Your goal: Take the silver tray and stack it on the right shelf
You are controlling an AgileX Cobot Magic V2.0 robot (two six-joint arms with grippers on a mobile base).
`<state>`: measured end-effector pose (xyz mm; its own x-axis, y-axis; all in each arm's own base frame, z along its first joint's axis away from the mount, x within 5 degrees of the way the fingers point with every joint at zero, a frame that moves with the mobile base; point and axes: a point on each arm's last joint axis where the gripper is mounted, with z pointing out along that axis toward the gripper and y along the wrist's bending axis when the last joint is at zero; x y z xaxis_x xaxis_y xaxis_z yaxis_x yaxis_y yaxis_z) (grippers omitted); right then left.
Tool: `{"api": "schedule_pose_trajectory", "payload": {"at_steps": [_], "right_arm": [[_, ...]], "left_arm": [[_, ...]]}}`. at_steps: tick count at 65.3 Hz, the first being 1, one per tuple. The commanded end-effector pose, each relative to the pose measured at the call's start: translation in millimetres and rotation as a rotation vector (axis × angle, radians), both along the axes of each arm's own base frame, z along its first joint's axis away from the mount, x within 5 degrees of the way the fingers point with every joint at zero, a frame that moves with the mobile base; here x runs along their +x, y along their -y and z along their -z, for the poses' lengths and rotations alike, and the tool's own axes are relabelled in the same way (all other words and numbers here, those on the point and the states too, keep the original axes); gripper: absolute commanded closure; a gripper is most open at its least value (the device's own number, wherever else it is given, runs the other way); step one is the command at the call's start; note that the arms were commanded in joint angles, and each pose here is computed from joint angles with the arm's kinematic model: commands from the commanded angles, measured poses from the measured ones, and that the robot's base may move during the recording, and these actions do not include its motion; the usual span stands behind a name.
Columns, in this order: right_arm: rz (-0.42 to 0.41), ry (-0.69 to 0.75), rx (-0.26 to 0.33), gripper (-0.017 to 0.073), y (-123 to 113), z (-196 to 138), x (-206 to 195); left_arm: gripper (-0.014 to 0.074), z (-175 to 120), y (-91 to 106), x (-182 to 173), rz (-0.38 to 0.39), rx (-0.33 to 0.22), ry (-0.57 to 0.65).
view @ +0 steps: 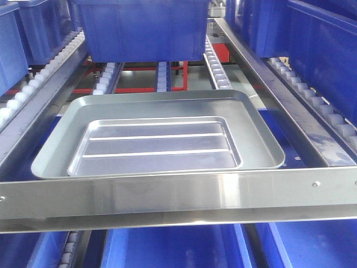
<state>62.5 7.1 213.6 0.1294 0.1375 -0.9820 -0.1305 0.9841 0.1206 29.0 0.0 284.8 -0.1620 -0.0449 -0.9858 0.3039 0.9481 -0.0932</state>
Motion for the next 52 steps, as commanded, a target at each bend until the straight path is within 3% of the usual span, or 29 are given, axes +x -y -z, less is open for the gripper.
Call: {"api": "schedule_pose_trajectory", "payload": {"at_steps": [1, 52], "right_arm": [[0.025, 0.082, -0.009, 0.0510, 1.9, -5.7, -4.9], [0.051, 0.111, -0.021, 0.0510, 3.5, -6.2, -10.0]], "left_arm": [[0.0685, -14.2, 1.1, -0.7, 0.017, -0.025, 0.087], [0.0685, -12.9, 1.3, -0.3, 0.017, -0.022, 0.082]]}}
